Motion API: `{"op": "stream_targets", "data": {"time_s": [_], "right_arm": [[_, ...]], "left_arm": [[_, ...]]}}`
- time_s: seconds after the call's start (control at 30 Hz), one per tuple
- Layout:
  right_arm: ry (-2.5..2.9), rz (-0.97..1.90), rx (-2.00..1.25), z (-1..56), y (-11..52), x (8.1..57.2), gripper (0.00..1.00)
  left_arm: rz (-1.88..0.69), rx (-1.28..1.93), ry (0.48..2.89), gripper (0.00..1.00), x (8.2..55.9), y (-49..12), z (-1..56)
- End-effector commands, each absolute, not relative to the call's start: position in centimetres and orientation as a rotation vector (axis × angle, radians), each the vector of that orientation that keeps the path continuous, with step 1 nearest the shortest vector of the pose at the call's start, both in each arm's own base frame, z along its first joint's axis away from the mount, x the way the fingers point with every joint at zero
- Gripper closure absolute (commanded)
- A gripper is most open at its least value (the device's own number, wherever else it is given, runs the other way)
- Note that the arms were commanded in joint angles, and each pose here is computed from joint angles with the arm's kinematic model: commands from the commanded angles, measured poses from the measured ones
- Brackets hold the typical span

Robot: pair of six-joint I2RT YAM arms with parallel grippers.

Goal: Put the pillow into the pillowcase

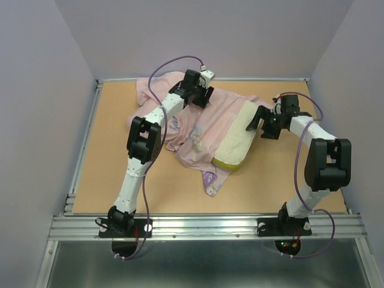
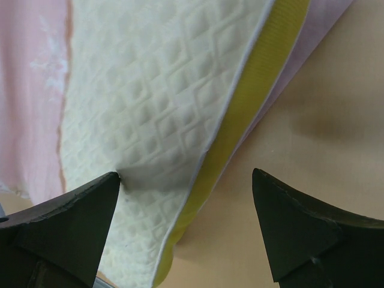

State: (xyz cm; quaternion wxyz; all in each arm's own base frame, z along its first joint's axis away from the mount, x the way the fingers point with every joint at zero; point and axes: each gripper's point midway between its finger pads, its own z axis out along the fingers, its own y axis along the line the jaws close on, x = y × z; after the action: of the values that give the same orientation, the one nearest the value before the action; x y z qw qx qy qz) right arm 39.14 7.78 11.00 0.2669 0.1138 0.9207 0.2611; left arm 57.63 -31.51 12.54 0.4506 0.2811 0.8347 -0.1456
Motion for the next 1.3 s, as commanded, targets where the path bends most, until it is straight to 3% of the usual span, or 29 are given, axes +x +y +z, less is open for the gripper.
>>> {"op": "stream_targets", "data": {"time_s": [0.0,0.07,0.1,0.17,0.2,0.27,0.3,0.4,0.47,0.53,0.57,0.6,0.7,0.8,1.0,1.07,1.17,1.23,1.27], "right_arm": [[2.48,0.729,0.309,10.4,8.0,40.9,0.04],[2.51,0.751,0.318,9.0,8.2,40.8,0.04],[2.517,0.768,0.319,8.6,8.4,40.7,0.04],[2.523,0.832,0.323,8.0,9.0,40.3,0.04],[2.513,0.954,0.309,7.8,10.3,39.4,0.13],[2.516,1.045,0.302,7.9,11.3,38.3,0.24],[2.52,1.061,0.299,7.7,11.5,37.8,0.38],[2.535,1.097,0.256,7.3,11.9,35.5,0.58],[2.524,1.118,0.212,7.6,12.1,34.5,0.63],[2.508,1.108,0.184,8.3,12.1,34.2,0.57],[2.497,1.096,0.169,8.7,12.0,34.3,0.32],[2.488,1.077,0.165,9.1,11.8,34.6,0.21],[2.449,0.96,0.164,10.8,10.7,36.5,0.0],[2.411,0.885,0.18,12.3,9.9,38.7,0.0],[2.487,0.915,0.275,8.6,10.0,40.3,0.01],[2.509,0.988,0.285,7.4,10.7,40.1,0.06],[2.506,1.099,0.264,7.3,12.1,39.4,0.23],[2.5,1.136,0.234,7.5,13.0,39.0,0.35],[2.491,1.174,0.204,7.7,13.6,38.5,0.46]], "left_arm": [[-0.362,0.751,2.122,0.32,54.1,-30.5,12.2],[-0.408,0.79,2.182,0.33,51.1,-29.9,10.1],[-0.41,0.816,2.283,0.33,48.1,-28.5,6.3],[-0.427,0.839,2.266,0.35,45.7,-28.0,7.4],[-0.45,0.859,2.307,0.36,42.7,-26.9,6.8],[-0.451,0.87,2.315,0.34,41.0,-26.0,7.6],[-0.45,0.862,2.298,0.31,41.0,-25.9,8.5],[-0.428,0.8,2.201,0.19,42.8,-26.2,13.3],[-0.381,0.698,2.159,0.17,45.4,-26.4,16.5],[-0.349,0.653,2.134,0.16,47.8,-27.0,18.2],[-0.327,0.631,2.133,0.16,48.7,-26.9,18.4],[-0.288,0.602,2.138,0.16,49.7,-26.5,18.3],[-0.306,0.555,2.166,0.17,51.7,-26.6,17.3],[-0.374,0.512,2.202,0.18,52.8,-26.7,16.0],[-0.437,0.51,2.269,0.19,52.3,-27.4,12.8],[-0.433,0.511,2.299,0.21,52.2,-27.3,11.3],[-0.448,0.523,2.327,0.26,52.1,-27.6,9.8],[-0.539,0.564,2.326,0.35,51.5,-28.8,9.6],[-0.597,0.558,2.324,0.45,51.3,-29.8,9.7]]}}
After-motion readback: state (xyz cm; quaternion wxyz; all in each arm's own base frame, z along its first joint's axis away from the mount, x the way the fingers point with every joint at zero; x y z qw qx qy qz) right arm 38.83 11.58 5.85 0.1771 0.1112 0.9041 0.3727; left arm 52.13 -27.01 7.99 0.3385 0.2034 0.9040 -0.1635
